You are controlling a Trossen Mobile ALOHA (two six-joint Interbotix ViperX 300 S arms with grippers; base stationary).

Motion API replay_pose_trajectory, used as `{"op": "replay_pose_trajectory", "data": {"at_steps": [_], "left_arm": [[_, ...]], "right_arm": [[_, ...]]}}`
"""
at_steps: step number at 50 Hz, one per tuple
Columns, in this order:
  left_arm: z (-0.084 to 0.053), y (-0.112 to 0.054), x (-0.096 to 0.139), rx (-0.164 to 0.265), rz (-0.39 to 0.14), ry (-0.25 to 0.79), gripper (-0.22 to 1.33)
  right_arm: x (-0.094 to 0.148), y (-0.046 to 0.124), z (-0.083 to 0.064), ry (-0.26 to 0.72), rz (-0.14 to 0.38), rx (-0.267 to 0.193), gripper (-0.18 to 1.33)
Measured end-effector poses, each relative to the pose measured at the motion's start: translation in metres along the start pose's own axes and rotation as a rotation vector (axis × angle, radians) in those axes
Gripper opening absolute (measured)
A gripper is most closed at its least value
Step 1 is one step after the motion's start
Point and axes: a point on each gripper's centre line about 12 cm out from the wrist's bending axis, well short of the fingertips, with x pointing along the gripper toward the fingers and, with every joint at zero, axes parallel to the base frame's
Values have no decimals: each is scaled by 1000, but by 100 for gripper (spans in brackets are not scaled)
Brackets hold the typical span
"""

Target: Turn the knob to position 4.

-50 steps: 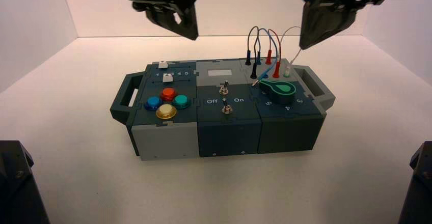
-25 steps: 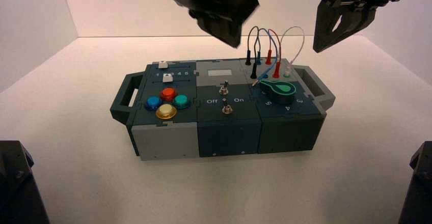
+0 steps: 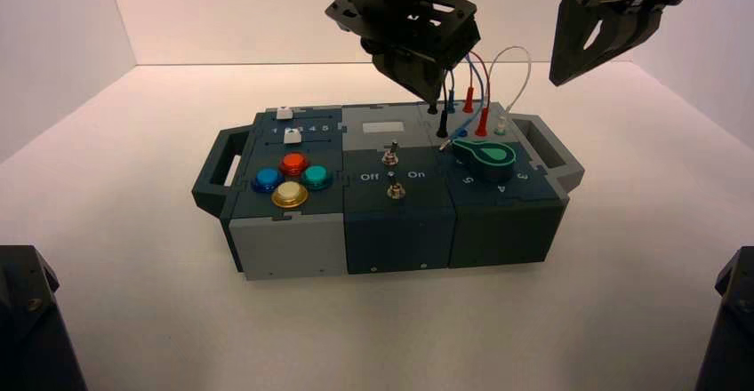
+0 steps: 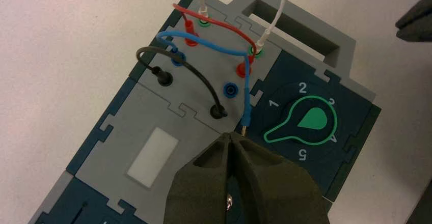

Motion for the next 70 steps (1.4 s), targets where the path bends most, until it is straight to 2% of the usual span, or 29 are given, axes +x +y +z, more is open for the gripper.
{"op": "replay_pose_trajectory", "data": {"at_steps": [10, 17, 32, 41, 54, 70], "left_arm": [[-1, -23, 16, 53, -31, 48, -16], [1, -31, 22, 71, -40, 72, -16], [7, -30, 26, 76, -38, 82, -16], [7, -30, 29, 96, -37, 88, -16], [5, -29, 36, 108, -35, 105, -16], [6, -20, 37, 113, -25, 107, -16]], "right_arm": [[-6, -12, -2, -13, -25, 47, -14], [-8, -12, -2, -18, -26, 47, -14], [-20, -12, 0, -87, -27, 45, -14], [-28, -11, -1, -131, -27, 44, -14], [-28, -11, -2, -134, -27, 42, -14], [-28, -11, -1, -144, -27, 42, -14]]}}
